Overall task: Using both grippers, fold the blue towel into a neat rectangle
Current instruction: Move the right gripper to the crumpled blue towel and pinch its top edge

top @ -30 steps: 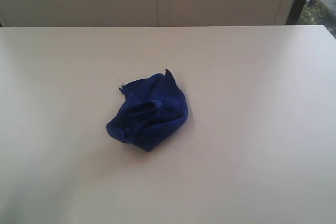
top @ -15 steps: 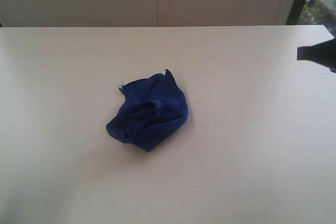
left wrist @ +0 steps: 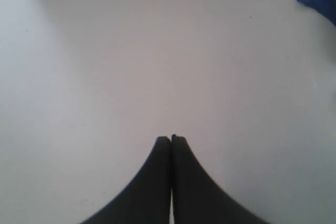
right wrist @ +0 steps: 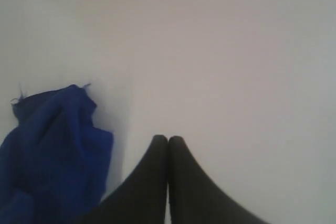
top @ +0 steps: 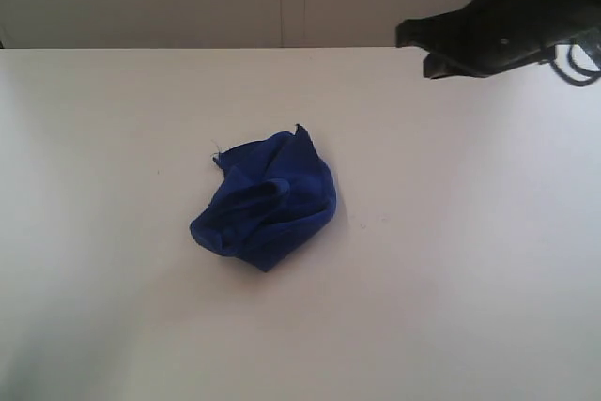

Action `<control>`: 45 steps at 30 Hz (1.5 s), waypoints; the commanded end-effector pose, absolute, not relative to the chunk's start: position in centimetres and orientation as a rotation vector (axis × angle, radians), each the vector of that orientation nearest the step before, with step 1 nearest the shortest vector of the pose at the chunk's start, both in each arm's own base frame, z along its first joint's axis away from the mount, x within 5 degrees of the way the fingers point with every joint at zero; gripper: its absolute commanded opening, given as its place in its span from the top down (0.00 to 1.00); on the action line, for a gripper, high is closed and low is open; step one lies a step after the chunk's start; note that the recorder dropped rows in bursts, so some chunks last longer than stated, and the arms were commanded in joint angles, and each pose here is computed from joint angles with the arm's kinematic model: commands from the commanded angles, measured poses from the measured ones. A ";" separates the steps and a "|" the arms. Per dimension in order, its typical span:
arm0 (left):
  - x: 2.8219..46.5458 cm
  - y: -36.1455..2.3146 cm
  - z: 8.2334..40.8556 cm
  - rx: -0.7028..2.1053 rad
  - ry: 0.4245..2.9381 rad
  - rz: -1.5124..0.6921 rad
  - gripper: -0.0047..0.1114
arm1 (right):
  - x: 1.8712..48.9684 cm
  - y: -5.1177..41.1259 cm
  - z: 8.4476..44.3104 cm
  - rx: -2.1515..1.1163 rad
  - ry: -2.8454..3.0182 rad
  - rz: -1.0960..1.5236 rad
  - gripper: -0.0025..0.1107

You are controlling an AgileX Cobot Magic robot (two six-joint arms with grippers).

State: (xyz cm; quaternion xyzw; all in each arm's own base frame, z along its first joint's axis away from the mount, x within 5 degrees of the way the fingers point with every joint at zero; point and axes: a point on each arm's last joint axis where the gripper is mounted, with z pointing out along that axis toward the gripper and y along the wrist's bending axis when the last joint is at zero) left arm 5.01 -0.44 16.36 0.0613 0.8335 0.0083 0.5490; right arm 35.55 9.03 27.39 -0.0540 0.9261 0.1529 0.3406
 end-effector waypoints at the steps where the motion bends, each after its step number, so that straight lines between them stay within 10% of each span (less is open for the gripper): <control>1: 5.0 -0.4 16.3 0.132 1.970 0.013 0.96 | 37.6 13.0 26.2 -0.233 2.446 0.467 0.98; 10: 5.0 -0.4 16.3 0.132 1.970 0.013 0.96 | 40.7 19.4 22.1 -0.440 2.527 0.572 0.95; 17: 5.0 -0.4 16.3 0.132 1.970 0.013 0.96 | 43.1 21.2 19.4 -0.549 2.579 0.647 0.65; 26: 5.0 -0.4 16.3 0.132 1.970 0.013 0.96 | 43.4 21.1 17.7 -0.620 2.594 0.590 0.65; 32: 5.0 -0.4 16.3 0.132 1.970 0.013 0.96 | 43.0 21.2 17.6 -0.669 2.615 0.610 0.98; 45: 5.0 -0.4 16.3 0.132 1.970 0.013 0.96 | 42.2 20.3 22.3 -0.726 2.531 0.527 0.98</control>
